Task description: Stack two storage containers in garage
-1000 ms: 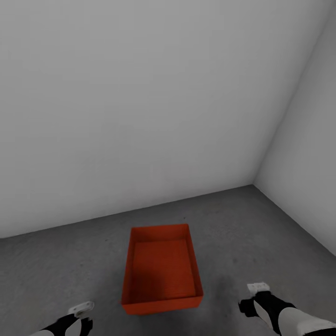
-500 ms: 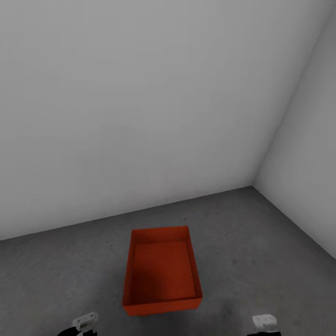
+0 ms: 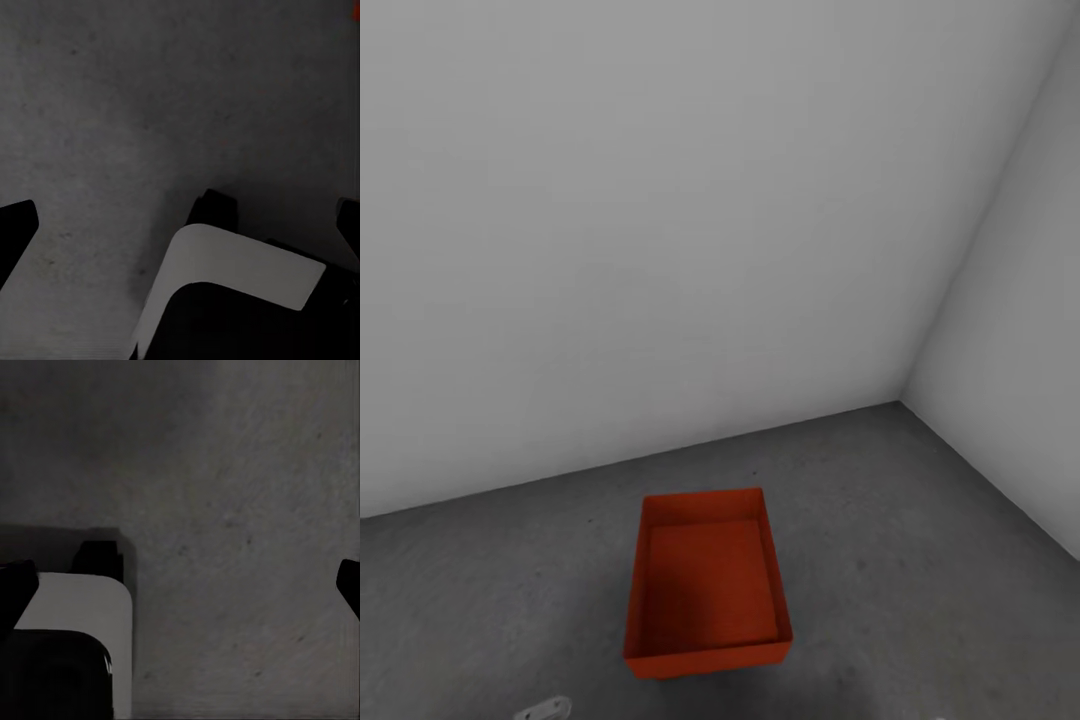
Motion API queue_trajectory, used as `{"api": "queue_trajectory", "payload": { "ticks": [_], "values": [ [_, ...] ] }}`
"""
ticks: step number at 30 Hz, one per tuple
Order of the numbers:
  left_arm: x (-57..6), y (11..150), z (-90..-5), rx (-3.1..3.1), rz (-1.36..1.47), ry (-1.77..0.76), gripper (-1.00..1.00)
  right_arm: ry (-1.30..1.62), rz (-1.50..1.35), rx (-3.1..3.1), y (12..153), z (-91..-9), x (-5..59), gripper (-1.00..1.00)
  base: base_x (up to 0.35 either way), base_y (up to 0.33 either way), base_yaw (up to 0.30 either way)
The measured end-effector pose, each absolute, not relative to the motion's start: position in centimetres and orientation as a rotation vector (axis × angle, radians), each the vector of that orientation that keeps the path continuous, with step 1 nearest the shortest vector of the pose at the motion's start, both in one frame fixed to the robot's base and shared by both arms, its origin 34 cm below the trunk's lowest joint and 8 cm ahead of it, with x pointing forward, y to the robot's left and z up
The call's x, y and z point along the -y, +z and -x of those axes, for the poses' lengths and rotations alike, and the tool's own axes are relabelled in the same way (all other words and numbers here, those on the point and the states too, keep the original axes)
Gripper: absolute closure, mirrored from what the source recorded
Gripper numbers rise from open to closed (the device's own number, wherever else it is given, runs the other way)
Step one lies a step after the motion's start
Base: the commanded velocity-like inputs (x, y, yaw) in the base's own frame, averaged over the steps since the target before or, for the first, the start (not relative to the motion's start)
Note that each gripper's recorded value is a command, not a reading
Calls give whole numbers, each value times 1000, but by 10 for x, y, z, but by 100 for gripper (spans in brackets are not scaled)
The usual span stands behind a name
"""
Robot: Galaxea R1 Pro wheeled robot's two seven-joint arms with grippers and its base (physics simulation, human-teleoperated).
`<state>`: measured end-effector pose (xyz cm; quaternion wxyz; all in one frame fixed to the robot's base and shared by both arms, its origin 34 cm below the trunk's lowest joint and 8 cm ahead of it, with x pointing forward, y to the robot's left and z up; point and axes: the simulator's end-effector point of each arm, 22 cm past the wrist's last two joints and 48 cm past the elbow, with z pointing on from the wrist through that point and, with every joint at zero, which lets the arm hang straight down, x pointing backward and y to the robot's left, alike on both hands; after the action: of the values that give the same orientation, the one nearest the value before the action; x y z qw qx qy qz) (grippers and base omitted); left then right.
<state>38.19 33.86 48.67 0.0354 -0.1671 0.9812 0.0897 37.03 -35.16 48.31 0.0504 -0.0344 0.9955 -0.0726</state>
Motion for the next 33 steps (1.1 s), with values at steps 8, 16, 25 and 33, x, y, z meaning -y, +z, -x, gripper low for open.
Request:
{"api": "queue_trajectory", "payload": {
  "ticks": [8,16,25,33],
  "values": [
    [-320,495,-371,-3037,510,246,-100,-217,116,-3061,490,-340,349,-100,0,0,0],
    [-311,504,-355,-3058,510,234,-100,-213,119,-3066,502,-337,348,-100,0,0,0],
    [-310,516,-353,-3063,510,231,-100,-212,119,-3066,514,-336,348,-100,0,0,0],
    [-309,516,-352,-3065,510,232,-100,-195,121,-3066,513,-336,339,-100,0,0,0]
  ]
}}
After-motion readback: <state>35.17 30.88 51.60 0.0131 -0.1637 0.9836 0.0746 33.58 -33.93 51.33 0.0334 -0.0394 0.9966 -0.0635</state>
